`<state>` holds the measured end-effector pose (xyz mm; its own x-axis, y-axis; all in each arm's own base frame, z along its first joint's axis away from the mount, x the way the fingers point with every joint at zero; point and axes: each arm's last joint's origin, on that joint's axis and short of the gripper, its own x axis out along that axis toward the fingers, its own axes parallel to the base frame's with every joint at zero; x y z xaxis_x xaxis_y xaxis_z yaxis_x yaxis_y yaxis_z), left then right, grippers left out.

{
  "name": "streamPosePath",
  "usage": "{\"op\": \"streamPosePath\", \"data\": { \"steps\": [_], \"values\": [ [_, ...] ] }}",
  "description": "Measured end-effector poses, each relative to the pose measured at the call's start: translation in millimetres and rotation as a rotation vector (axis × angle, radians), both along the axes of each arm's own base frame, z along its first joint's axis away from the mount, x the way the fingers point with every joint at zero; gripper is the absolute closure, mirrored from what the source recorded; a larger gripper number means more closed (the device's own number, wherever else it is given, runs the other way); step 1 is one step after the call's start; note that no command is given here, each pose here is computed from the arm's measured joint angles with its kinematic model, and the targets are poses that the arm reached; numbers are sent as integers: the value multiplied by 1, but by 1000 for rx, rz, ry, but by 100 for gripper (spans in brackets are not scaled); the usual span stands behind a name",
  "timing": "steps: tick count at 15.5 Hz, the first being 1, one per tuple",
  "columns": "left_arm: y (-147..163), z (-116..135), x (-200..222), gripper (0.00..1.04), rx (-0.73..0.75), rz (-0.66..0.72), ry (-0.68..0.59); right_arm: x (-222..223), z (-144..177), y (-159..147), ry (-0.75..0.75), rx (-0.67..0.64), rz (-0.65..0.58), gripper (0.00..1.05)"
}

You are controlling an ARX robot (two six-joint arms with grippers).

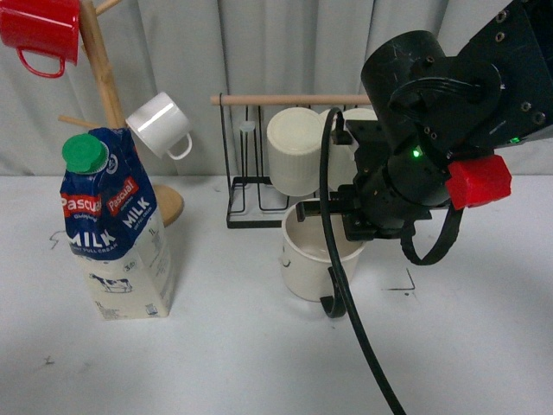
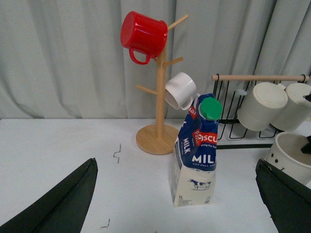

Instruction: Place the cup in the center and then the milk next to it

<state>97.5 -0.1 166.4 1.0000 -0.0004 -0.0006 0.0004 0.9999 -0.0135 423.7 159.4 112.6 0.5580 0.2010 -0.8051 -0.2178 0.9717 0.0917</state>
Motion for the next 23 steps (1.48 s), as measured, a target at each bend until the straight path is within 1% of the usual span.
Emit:
{"op": "streamPosePath", "data": {
  "steps": [2, 6, 9, 11, 14, 21, 22, 23],
  "values": [
    [0, 0, 0, 7, 0, 0, 0, 10, 0, 4, -11, -6, 16, 101],
    [0, 0, 0, 7, 0, 0, 0, 12, 0, 5, 8, 21, 44, 101],
    [0, 0, 0, 7, 0, 0, 0, 3, 2, -4, 31, 31, 81, 101],
    [0, 0, 0, 7, 0, 0, 0, 4, 8, -13, 11, 18, 71, 101],
    [0, 0, 0, 7, 0, 0, 0, 3, 5, -19, 31, 3, 68, 101],
    [0, 0, 0, 7, 0, 0, 0, -6, 7, -12, 38, -7, 89, 101],
    [0, 0, 0, 7, 0, 0, 0, -7, 6, -12, 42, -7, 89, 94],
    [0, 0, 0, 7, 0, 0, 0, -8, 6, -12, 43, -8, 92, 81]
  ]
}}
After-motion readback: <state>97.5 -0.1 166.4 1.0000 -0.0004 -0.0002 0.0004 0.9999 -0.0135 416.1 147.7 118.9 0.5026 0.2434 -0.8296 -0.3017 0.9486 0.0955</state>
